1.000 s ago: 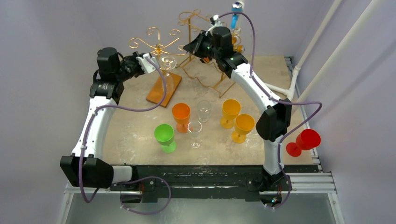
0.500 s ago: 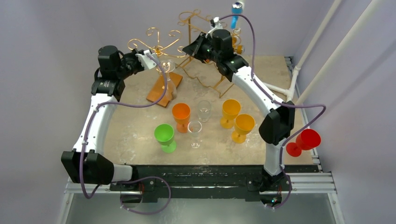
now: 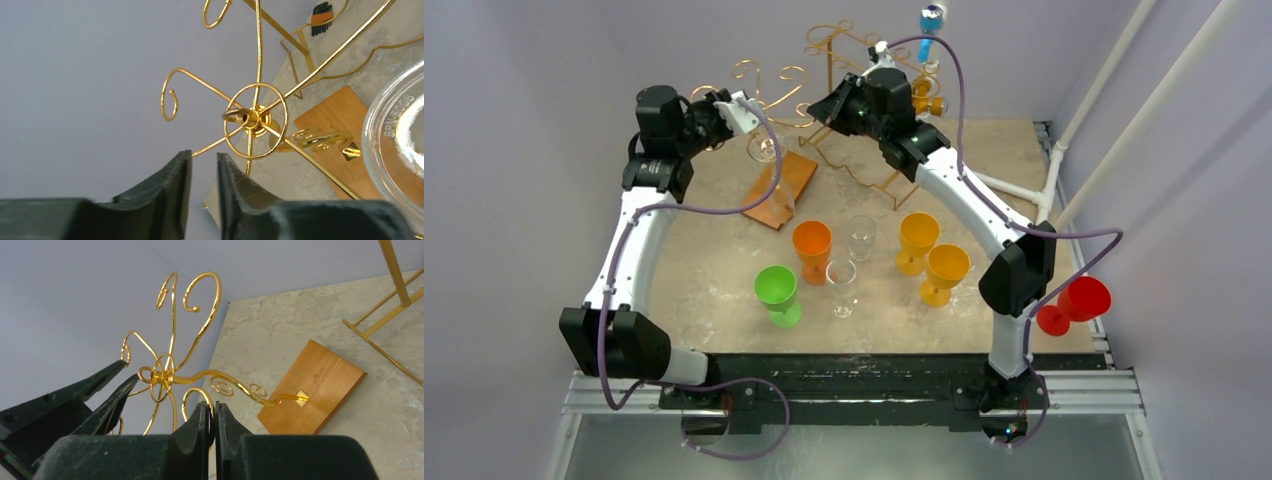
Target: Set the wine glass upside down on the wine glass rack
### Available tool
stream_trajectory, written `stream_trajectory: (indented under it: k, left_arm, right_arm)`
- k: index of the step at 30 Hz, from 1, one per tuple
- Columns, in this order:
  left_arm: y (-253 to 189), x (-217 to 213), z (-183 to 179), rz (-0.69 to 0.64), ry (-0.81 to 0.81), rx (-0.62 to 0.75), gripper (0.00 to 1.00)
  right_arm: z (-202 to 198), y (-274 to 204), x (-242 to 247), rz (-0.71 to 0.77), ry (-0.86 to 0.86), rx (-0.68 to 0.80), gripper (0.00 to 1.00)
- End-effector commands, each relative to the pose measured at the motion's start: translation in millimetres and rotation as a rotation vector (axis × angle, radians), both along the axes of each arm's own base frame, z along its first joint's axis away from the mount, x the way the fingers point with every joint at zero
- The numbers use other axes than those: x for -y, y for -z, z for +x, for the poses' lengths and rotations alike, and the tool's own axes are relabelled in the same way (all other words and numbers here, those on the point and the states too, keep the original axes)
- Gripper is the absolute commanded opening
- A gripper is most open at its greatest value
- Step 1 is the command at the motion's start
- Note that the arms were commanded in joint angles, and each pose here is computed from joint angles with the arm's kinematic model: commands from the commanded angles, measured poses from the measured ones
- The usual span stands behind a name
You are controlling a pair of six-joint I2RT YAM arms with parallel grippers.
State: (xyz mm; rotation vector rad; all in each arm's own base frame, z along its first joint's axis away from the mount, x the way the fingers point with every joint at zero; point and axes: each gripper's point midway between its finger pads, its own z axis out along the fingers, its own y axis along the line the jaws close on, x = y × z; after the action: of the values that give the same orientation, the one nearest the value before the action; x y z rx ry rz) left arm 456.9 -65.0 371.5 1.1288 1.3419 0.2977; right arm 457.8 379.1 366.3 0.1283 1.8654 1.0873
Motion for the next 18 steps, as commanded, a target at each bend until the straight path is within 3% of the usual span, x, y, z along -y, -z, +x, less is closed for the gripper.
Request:
stream_trajectory:
  k: [1, 5, 9, 13, 18]
  left_arm:
    - [-21.0, -0.7, -7.9, -0.055, -0.009, -0.035, 0.36]
    - [-36.7, 0.6, -25.0, -0.071, 0.002, -0.056, 0.58]
    - [-38.3, 4.6, -48.0, -0.083, 0.037, -0.142, 0.65]
    - [-21.6, -3.6, -61.7, -0.023, 0.012, -0.224, 0.64]
    - [8.8, -14.5, -77.9, 0.069, -0.01, -0.305, 0.52]
  right_arm:
    - [-7.8, -10.7, -3.9, 0.005, -0.017, -0.005, 0.09]
    - [-4.6, -8.5, -6.4, 0.009, -0.012, -0.02, 0.09]
    - [-0.9, -1.3, -8.0, 0.005, -0.005, -0.037, 0.1]
    - [1.8, 9.6, -9.0, -0.009, 0.0, -0.055, 0.1]
    - [2.2, 14.2, -7.7, -0.02, 0.005, -0.06, 0.11]
